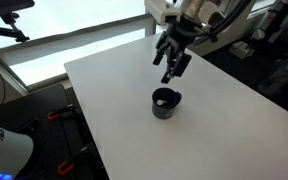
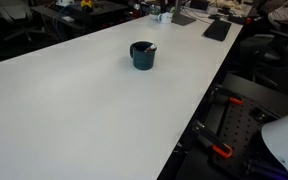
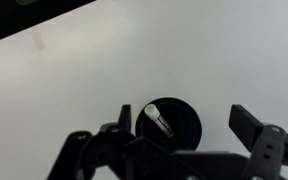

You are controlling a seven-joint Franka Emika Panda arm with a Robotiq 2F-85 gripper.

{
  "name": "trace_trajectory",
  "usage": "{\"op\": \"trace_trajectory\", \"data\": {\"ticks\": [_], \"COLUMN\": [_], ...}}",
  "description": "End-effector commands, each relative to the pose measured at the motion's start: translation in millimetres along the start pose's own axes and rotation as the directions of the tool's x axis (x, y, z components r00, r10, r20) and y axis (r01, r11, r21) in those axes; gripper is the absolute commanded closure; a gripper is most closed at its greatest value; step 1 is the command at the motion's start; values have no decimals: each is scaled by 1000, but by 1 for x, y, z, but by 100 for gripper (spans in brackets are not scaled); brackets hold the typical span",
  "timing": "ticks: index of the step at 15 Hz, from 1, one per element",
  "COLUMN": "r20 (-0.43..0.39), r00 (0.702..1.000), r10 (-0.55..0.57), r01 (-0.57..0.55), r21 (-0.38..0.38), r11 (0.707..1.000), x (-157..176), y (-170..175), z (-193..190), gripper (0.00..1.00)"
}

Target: Remove the red marker from the green mug.

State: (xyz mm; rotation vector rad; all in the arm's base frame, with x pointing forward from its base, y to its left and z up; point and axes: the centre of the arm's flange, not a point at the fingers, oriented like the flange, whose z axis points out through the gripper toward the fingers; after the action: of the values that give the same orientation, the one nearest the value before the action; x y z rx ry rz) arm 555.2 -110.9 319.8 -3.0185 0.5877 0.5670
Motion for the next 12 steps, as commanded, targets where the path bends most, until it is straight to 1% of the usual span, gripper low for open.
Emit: {"op": "trace_trajectory", "data": {"ticks": [1,4,5,7,12], "r20": [54,67,41,48,49], "r00": [999,998,999,999,999], "r10": [5,2,12,14,14], "r01": [-7,-4,-13,-14,-14], "r21": [24,25,7,5,4], "r11": [1000,1000,1000,1000,1000], "x": [18,25,18,20,20], "y": [0,3,1,2,1], "z": [4,13,18,23,23], "gripper": [0,0,0,0,0]}}
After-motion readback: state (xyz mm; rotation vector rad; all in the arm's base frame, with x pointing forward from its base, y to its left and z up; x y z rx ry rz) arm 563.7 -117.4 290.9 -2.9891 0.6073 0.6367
